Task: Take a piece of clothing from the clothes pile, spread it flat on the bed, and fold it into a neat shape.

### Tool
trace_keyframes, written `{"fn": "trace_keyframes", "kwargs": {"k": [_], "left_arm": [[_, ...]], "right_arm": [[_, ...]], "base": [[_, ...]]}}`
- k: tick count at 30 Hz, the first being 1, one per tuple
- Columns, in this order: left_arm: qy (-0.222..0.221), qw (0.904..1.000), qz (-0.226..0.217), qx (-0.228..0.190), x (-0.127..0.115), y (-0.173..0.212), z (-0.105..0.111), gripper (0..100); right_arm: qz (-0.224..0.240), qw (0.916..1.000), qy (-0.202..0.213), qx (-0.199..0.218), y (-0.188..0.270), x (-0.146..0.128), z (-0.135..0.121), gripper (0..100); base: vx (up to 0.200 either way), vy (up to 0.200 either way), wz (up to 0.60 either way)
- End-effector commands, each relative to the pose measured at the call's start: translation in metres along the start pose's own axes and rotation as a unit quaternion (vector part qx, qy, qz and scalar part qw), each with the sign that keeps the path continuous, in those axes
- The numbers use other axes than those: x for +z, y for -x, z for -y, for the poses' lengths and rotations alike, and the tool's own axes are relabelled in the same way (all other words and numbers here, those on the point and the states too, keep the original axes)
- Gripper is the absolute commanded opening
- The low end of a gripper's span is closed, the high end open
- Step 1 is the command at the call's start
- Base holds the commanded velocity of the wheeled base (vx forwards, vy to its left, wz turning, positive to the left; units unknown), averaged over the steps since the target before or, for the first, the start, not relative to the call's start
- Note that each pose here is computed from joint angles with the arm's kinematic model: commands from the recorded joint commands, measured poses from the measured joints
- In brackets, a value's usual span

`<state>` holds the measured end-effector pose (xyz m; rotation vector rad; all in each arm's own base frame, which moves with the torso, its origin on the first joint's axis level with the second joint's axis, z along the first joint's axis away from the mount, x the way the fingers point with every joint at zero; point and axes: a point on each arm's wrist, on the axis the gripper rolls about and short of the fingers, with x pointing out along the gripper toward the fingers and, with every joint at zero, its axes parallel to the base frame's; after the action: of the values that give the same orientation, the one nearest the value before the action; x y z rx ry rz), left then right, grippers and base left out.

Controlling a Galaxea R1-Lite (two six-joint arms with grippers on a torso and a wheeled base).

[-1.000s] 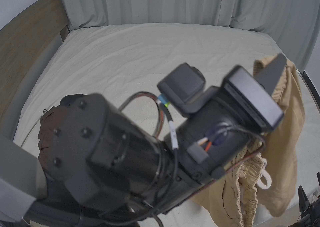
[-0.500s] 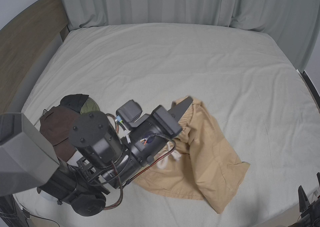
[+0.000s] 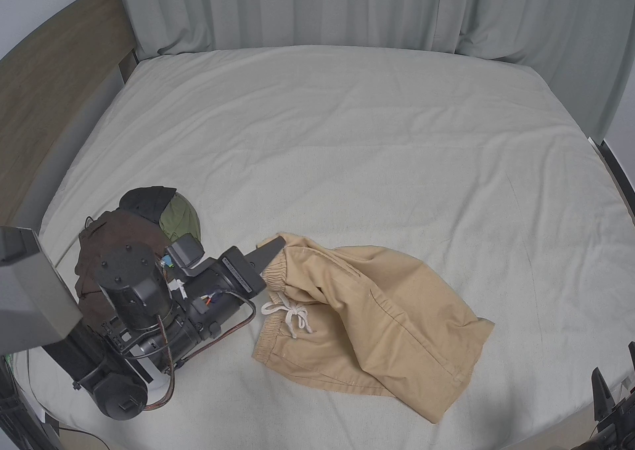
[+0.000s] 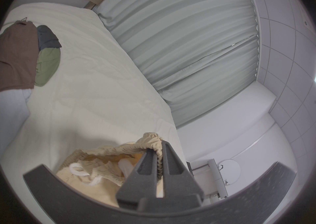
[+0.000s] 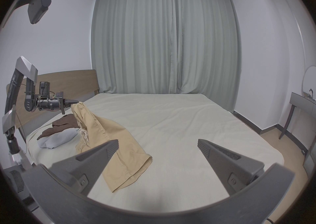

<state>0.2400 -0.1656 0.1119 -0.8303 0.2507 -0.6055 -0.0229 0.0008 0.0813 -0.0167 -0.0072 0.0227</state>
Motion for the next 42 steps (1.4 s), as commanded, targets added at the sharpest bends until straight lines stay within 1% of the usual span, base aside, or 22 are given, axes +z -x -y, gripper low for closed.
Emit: {"fn": "trace_keyframes", "kwargs": {"k": [1, 4, 9, 12, 13, 14, 17, 18, 19, 20, 23, 25, 27, 31, 34, 37, 39, 42], "left_arm": [[-0.016, 0.9991, 0.023, 0.033, 0.017, 0.009, -0.017, 0], [-0.027, 0.9982, 0.030, 0.043, 0.026, 0.011, -0.026, 0], [-0.036, 0.9976, 0.030, 0.051, 0.035, 0.015, -0.037, 0], [-0.052, 0.9964, 0.028, 0.061, 0.040, 0.017, -0.047, 0], [-0.052, 0.9964, 0.028, 0.061, 0.040, 0.017, -0.047, 0], [-0.072, 0.9950, 0.019, 0.066, 0.041, 0.017, -0.054, 0], [-0.106, 0.9920, 0.006, 0.068, 0.044, 0.017, -0.064, 0], [-0.110, 0.9916, 0.004, 0.068, 0.044, 0.017, -0.065, 0], [-0.130, 0.9894, -0.009, 0.065, 0.043, 0.017, -0.070, 0], [-0.134, 0.9888, -0.012, 0.065, 0.043, 0.017, -0.071, 0], [-0.181, 0.9806, -0.041, 0.062, 0.036, 0.015, -0.080, 0], [-0.187, 0.9793, -0.045, 0.063, 0.035, 0.014, -0.083, 0], [-0.204, 0.9756, -0.052, 0.064, 0.033, 0.011, -0.087, 0], [-0.203, 0.9757, -0.054, 0.063, 0.034, 0.009, -0.091, 0], [-0.199, 0.9756, -0.061, 0.070, 0.031, 0.008, -0.098, 0], [-0.204, 0.9747, -0.057, 0.071, 0.031, -0.002, -0.106, 0], [-0.204, 0.9747, -0.050, 0.077, 0.036, -0.001, -0.109, 0], [-0.202, 0.9745, -0.051, 0.082, 0.036, -0.001, -0.113, 0]], "right_arm": [[-0.002, 1.0000, 0.000, 0.000, 0.000, -0.005, 0.000, 100], [-0.002, 1.0000, 0.000, 0.000, 0.000, -0.005, 0.000, 100], [-0.002, 1.0000, 0.000, 0.000, 0.000, -0.005, 0.000, 100], [-0.002, 1.0000, 0.000, 0.000, 0.000, -0.005, 0.000, 100], [-0.002, 1.0000, 0.000, 0.000, 0.000, -0.005, 0.000, 100], [-0.002, 1.0000, 0.000, 0.001, 0.000, -0.005, 0.000, 100], [-0.002, 1.0000, 0.000, 0.001, 0.000, -0.005, 0.000, 100], [-0.002, 1.0000, 0.000, 0.001, 0.000, -0.005, 0.000, 100], [-0.002, 1.0000, 0.000, 0.001, 0.000, -0.005, 0.000, 100], [-0.002, 1.0000, 0.000, 0.001, 0.000, -0.005, 0.000, 100], [-0.003, 1.0000, 0.000, 0.001, 0.000, -0.005, 0.000, 100], [-0.002, 1.0000, 0.000, 0.000, 0.000, -0.005, 0.000, 100], [-0.002, 1.0000, 0.000, 0.001, 0.000, -0.005, 0.000, 100], [-0.002, 1.0000, 0.000, 0.001, 0.000, -0.005, 0.000, 100], [-0.002, 1.0000, 0.001, 0.001, 0.000, -0.005, 0.000, 100], [-0.002, 1.0000, 0.001, 0.002, 0.000, -0.005, 0.000, 100], [-0.003, 1.0000, 0.001, 0.002, 0.000, -0.005, 0.000, 100], [-0.001, 1.0000, 0.001, 0.002, 0.000, -0.005, 0.000, 100]], "base": [[0.000, 0.000, 0.00], [0.000, 0.000, 0.00], [0.000, 0.000, 0.00], [0.000, 0.000, 0.00], [0.000, 0.000, 0.00], [0.000, 0.000, 0.00], [0.000, 0.000, 0.00], [0.000, 0.000, 0.00], [0.000, 0.000, 0.00], [0.000, 0.000, 0.00], [0.000, 0.000, 0.00], [0.000, 0.000, 0.00], [0.000, 0.000, 0.00], [0.000, 0.000, 0.00], [0.000, 0.000, 0.00], [0.000, 0.000, 0.00], [0.000, 0.000, 0.00], [0.000, 0.000, 0.00]]}}
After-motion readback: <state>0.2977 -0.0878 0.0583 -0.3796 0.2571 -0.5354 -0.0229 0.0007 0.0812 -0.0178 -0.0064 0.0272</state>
